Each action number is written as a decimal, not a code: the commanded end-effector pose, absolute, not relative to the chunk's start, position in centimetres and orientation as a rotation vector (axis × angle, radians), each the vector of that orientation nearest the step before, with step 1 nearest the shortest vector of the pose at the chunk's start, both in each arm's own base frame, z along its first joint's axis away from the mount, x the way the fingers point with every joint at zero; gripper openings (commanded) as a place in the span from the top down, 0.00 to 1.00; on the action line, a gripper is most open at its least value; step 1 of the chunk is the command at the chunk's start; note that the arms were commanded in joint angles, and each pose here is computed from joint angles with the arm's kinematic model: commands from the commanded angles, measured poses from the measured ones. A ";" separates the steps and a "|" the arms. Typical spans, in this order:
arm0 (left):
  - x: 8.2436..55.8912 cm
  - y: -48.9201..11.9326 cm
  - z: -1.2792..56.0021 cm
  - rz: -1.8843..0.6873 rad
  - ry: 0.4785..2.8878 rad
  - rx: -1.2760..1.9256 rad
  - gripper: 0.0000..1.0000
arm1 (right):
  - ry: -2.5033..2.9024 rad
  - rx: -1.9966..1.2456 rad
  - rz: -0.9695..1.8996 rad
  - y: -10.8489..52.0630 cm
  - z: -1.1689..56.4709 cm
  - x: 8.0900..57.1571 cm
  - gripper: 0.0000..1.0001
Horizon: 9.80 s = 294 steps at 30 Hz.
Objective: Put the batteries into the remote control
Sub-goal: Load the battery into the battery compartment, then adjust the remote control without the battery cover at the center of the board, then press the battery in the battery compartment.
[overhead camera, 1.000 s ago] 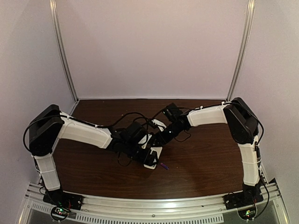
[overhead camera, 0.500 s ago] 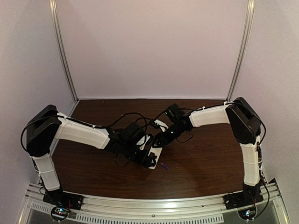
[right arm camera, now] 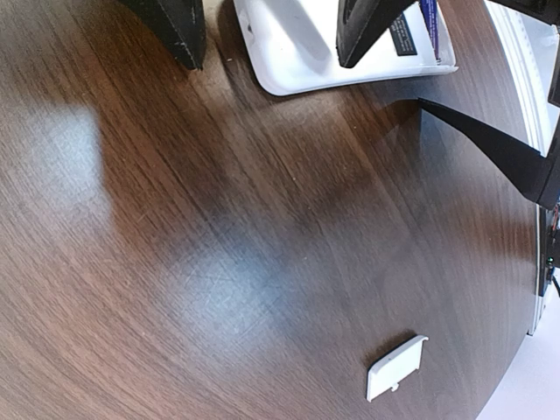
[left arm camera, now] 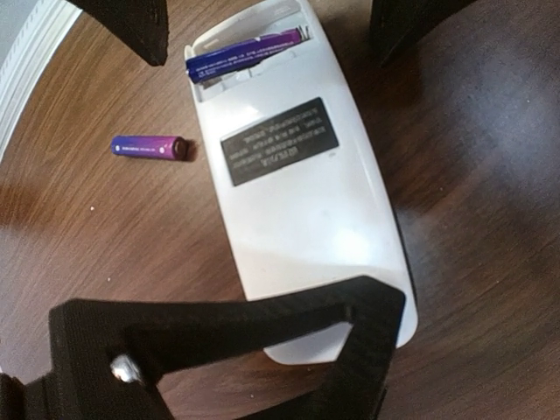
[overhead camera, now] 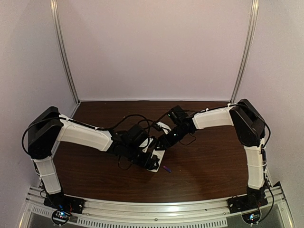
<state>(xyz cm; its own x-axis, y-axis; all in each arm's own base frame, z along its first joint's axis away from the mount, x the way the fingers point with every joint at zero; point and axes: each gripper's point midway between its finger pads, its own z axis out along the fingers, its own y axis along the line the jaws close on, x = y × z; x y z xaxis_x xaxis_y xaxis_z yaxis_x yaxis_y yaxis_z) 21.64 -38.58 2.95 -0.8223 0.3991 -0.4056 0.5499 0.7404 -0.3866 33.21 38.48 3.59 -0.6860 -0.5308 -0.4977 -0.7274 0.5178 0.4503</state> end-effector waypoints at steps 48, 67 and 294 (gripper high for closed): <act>20.0 -36.5 -2.4 -0.597 2.769 0.798 0.48 | 2.506 -1.063 0.921 37.5 3.3 32.5 0.47; 24.8 -37.1 7.3 -0.646 2.460 0.718 0.03 | 2.417 -0.785 0.980 34.6 8.8 36.6 0.43; 19.9 -37.8 6.7 -0.194 1.472 2.007 0.76 | 2.578 -0.935 0.861 34.2 5.1 30.8 0.28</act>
